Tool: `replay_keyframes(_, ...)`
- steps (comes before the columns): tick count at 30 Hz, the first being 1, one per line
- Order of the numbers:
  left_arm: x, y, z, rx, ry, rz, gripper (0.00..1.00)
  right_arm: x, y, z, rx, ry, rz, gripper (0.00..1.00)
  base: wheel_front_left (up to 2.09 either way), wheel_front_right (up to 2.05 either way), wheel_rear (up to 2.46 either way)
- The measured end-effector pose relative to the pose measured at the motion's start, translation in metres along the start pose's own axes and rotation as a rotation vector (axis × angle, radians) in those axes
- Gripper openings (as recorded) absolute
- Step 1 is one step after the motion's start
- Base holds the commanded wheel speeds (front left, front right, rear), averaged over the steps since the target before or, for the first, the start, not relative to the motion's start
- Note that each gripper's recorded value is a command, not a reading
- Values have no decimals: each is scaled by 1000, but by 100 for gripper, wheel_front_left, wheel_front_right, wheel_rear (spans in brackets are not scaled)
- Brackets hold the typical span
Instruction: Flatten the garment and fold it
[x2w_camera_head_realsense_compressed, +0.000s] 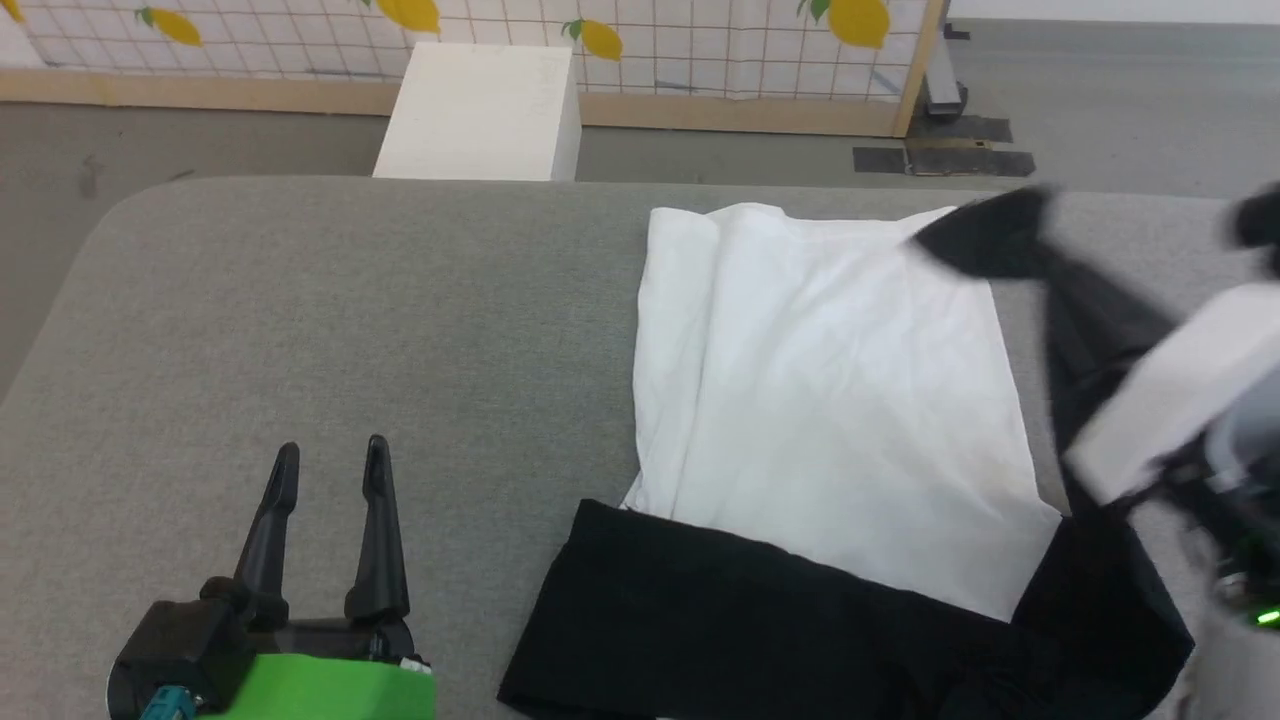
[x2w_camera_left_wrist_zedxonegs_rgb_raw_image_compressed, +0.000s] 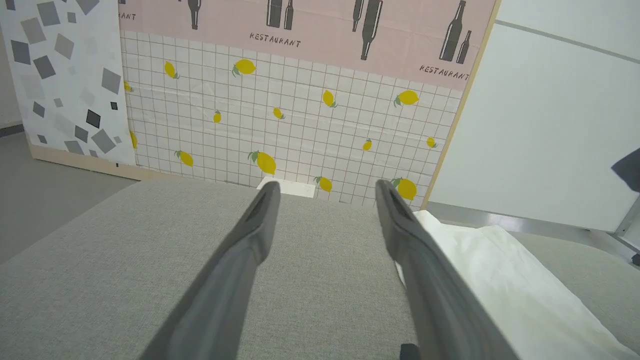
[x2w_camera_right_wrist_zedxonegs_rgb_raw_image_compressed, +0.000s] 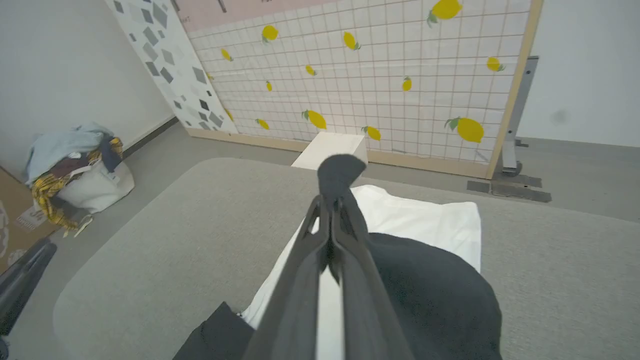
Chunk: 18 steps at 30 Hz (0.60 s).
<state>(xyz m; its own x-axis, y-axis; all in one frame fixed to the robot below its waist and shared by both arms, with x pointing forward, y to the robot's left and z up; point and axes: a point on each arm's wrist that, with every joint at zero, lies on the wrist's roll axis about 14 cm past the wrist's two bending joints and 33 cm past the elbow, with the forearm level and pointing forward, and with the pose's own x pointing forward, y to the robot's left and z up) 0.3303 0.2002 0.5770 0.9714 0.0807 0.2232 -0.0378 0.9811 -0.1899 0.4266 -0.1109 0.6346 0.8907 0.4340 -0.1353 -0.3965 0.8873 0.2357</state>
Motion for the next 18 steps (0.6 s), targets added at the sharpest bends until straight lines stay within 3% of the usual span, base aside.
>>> replay_keyframes(9,-8,12,-4,5,16,46,100,28,107,-96,38,248,320,0,0,0,0)
replay_keyframes(18,-15,24,-12,11,46,93,100,38,140,-191,103,434,396,0,0,0,0)
